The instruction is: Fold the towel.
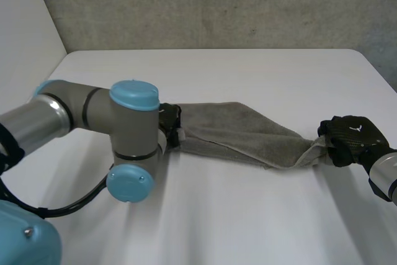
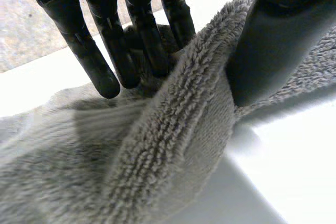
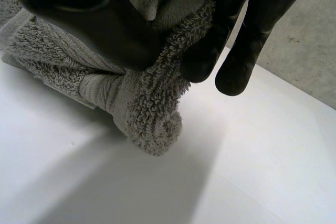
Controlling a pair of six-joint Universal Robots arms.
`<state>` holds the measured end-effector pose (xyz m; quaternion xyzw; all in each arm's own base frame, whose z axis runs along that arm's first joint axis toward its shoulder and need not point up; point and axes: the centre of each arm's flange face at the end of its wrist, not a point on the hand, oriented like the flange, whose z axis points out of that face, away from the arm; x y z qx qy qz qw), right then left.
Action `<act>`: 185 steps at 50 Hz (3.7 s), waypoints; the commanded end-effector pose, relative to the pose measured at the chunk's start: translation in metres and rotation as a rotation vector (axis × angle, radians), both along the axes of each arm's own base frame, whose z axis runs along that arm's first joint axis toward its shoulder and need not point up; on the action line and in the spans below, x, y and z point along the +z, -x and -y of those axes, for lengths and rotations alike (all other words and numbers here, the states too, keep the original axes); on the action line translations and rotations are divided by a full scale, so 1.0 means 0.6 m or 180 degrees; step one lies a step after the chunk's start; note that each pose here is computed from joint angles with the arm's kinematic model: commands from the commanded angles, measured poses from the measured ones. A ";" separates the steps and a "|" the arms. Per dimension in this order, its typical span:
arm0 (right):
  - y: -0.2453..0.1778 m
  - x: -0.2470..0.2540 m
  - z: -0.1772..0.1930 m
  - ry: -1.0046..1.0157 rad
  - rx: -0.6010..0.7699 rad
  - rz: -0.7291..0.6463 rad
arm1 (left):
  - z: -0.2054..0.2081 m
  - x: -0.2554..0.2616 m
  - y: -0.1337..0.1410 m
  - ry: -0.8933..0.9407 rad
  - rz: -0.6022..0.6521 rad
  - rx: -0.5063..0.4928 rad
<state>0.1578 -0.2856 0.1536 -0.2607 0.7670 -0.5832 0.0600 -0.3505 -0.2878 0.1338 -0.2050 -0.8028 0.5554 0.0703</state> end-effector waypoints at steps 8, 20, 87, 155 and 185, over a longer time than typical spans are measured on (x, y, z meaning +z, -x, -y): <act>-0.003 0.000 -0.001 0.0001 0.0025 0.0004 | 0.001 0.018 -0.034 -0.0038 0.0004 0.0080; -0.003 0.001 0.000 0.0014 0.0036 -0.0026 | 0.014 0.021 -0.059 -0.0038 0.0016 0.0208; -0.133 0.450 0.123 0.3052 0.0008 0.0706 | 0.103 0.499 -0.142 0.2498 -0.1347 0.0022; -0.095 -0.023 -0.081 0.0779 0.0830 -0.0662 | -0.005 0.065 -0.199 0.1024 0.0393 -0.0144; -0.109 -0.050 -0.097 0.1544 0.1098 -0.1484 | 0.001 0.058 -0.205 0.1007 0.0404 -0.0102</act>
